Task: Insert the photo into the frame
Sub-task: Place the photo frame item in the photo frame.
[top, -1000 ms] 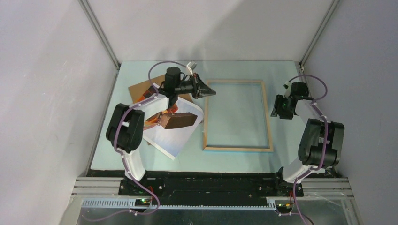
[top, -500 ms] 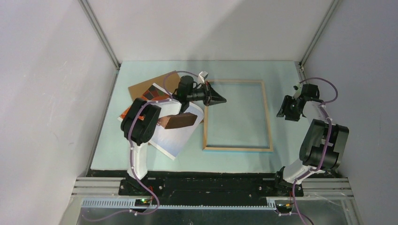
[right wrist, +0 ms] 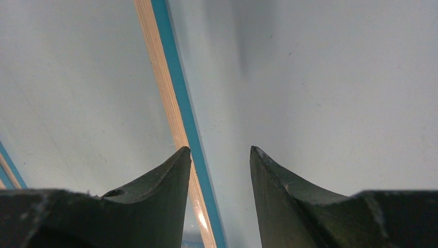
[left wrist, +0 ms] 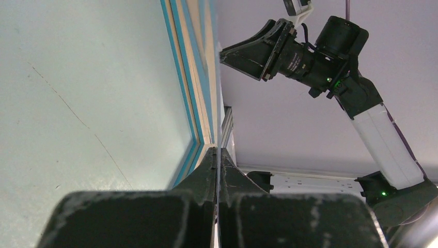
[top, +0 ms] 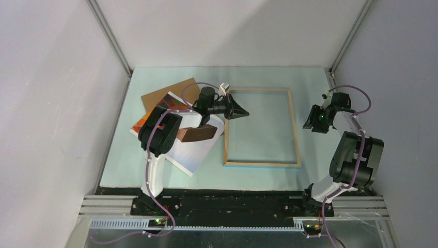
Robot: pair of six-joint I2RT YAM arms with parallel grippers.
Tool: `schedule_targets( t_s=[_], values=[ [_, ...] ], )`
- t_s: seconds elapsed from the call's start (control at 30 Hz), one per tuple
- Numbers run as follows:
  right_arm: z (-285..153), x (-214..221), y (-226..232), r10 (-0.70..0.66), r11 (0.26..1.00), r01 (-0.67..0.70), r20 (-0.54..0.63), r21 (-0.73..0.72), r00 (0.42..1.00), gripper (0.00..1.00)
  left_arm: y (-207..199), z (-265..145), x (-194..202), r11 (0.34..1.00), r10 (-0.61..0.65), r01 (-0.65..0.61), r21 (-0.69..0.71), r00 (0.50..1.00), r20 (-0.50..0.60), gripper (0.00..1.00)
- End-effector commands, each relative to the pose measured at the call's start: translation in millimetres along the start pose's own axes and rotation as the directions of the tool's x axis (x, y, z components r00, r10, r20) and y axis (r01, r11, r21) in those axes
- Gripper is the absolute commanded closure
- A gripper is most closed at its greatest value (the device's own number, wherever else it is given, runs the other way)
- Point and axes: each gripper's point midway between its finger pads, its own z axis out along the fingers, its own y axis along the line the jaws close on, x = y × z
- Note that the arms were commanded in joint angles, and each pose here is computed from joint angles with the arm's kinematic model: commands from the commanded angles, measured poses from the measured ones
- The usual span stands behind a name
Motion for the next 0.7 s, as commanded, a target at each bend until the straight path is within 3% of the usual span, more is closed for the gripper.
schedule_targets(
  t_s=[0.0, 0.67],
  values=[
    [-2, -5, 7, -0.017, 1.000, 0.017, 0.006, -0.021, 1.000, 0.50, -15, 3, -9, 0.995, 0.083, -0.084, 0.048, 0.996, 0.020, 1.00],
    [8, 2, 25, -0.077, 0.996, 0.076, -0.019, -0.038, 0.997, 0.51, 31, -7, -9, 0.985, 0.128, -0.127, -0.118, 0.992, -0.001, 1.00]
  ],
)
